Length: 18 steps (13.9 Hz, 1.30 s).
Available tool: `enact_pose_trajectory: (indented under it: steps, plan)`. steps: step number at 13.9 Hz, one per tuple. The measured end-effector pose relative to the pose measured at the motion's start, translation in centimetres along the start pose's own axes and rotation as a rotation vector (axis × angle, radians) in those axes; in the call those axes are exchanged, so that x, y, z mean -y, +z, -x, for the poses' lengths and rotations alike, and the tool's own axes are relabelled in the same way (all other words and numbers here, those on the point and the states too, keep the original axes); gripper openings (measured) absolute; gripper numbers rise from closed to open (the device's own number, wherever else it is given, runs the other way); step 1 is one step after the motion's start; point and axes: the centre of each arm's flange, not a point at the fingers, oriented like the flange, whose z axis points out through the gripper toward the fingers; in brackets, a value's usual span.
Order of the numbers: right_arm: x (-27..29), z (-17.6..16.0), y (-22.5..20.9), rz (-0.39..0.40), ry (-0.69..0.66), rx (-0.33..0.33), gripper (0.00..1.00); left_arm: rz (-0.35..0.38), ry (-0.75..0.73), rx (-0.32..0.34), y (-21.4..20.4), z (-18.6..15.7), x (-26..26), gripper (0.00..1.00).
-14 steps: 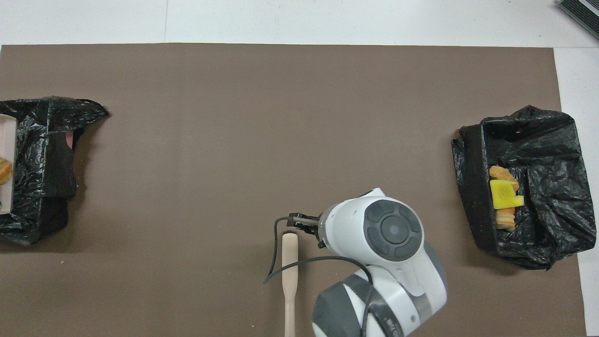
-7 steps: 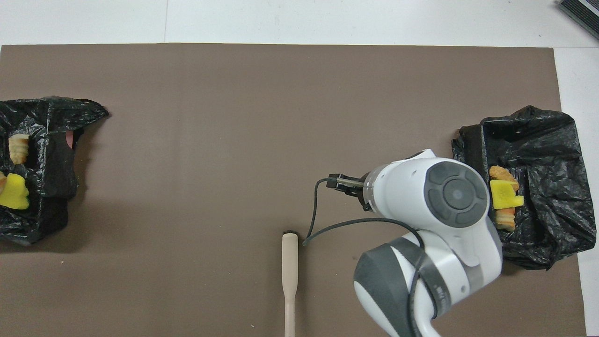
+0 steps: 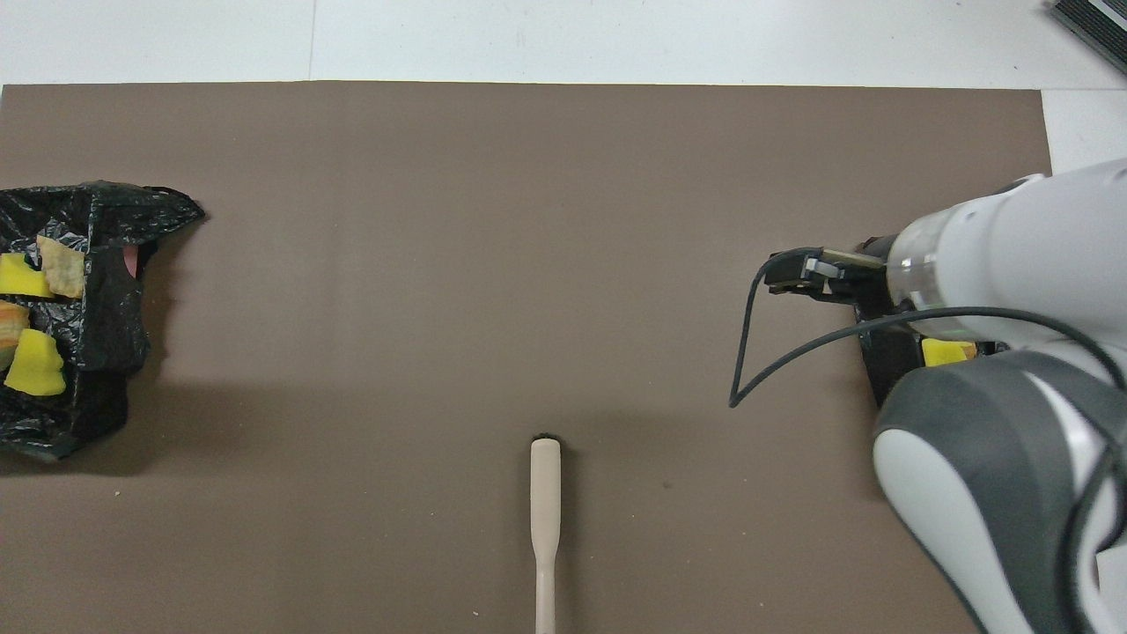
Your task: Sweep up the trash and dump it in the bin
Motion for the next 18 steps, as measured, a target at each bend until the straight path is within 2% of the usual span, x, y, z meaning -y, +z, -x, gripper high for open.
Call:
enact_pose_trajectory:
  steps: [2, 4, 7, 12, 15, 18]
  plan:
    - [-2.5, -1.0, -2.9, 0.03, -0.023, 0.006, 1.0, 0.005, -0.037, -0.008, -1.6, 1.6, -0.9, 0.31]
    - [-4.1, -1.4, -5.2, 0.08, -0.054, 0.002, 1.0, 0.038, -0.091, -0.099, -3.0, 2.1, -2.0, 0.31]
    - [-5.9, -1.5, -7.5, 0.137, -0.101, 0.018, 1.0, 0.101, -0.155, -0.234, -4.3, 1.1, -2.9, 0.31]
    - [-8.8, -2.1, -8.7, 0.155, -0.055, 0.059, 1.0, 0.272, -0.394, -0.476, -6.6, -3.5, -3.5, 0.31]
    - [-8.8, -2.5, -8.0, 0.147, -0.054, 0.076, 1.0, 0.366, -0.549, -0.542, -9.5, -7.3, -3.9, 0.31]
    - [-8.2, -2.4, -7.9, 0.135, -0.063, 0.08, 1.0, 0.466, -0.72, -0.602, -14.4, -12.1, -4.9, 0.31]
